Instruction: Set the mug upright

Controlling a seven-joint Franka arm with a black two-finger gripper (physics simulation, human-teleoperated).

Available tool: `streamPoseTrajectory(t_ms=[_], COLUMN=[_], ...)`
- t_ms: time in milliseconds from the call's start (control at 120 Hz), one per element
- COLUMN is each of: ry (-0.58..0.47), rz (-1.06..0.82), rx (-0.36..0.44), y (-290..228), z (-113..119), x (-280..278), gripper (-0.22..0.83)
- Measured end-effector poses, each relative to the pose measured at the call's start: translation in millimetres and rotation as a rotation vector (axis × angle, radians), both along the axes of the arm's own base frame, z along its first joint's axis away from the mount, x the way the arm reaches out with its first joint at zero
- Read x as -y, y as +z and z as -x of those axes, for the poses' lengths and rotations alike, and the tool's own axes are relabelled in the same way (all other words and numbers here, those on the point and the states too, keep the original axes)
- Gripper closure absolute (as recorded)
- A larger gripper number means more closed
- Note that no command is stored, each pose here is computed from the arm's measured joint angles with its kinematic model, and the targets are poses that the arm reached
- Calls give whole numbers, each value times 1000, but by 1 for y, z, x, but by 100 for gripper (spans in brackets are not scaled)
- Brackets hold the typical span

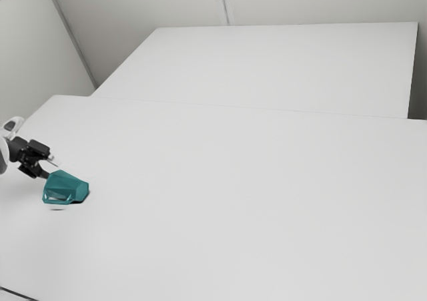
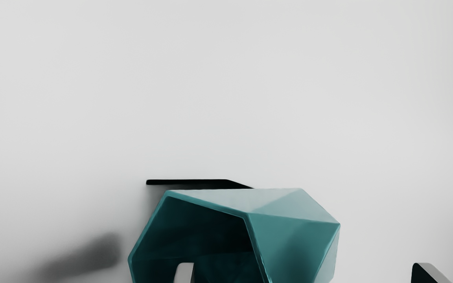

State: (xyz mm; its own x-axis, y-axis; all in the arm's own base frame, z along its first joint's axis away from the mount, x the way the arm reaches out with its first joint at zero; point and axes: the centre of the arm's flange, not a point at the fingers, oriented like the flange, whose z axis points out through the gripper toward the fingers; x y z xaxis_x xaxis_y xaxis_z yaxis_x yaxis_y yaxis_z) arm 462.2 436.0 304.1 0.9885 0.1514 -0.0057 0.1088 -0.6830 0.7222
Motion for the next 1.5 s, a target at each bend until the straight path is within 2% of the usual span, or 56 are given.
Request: streamPoseTrajectory(t_ms=[233,267,392,458,550,667,792,1008,1217,1500], ry=[-6,-7,-13,-19,-30,-54,-77,-123,-260,-405], rz=[49,56,62,61,70,85,96,80,-20,-259], rx=[22,21,30,37,43,54,70,125,150,119], y=[-16,-19,-18,-14,-11,-7,-1,42,95,153], z=[1,3,5,4,5,-1,-7,-16,-52,-83], x=[11,13,13,14,16,24,33,56,115,221], gripper=[2,6,39,52,63,70,74,77,77,78])
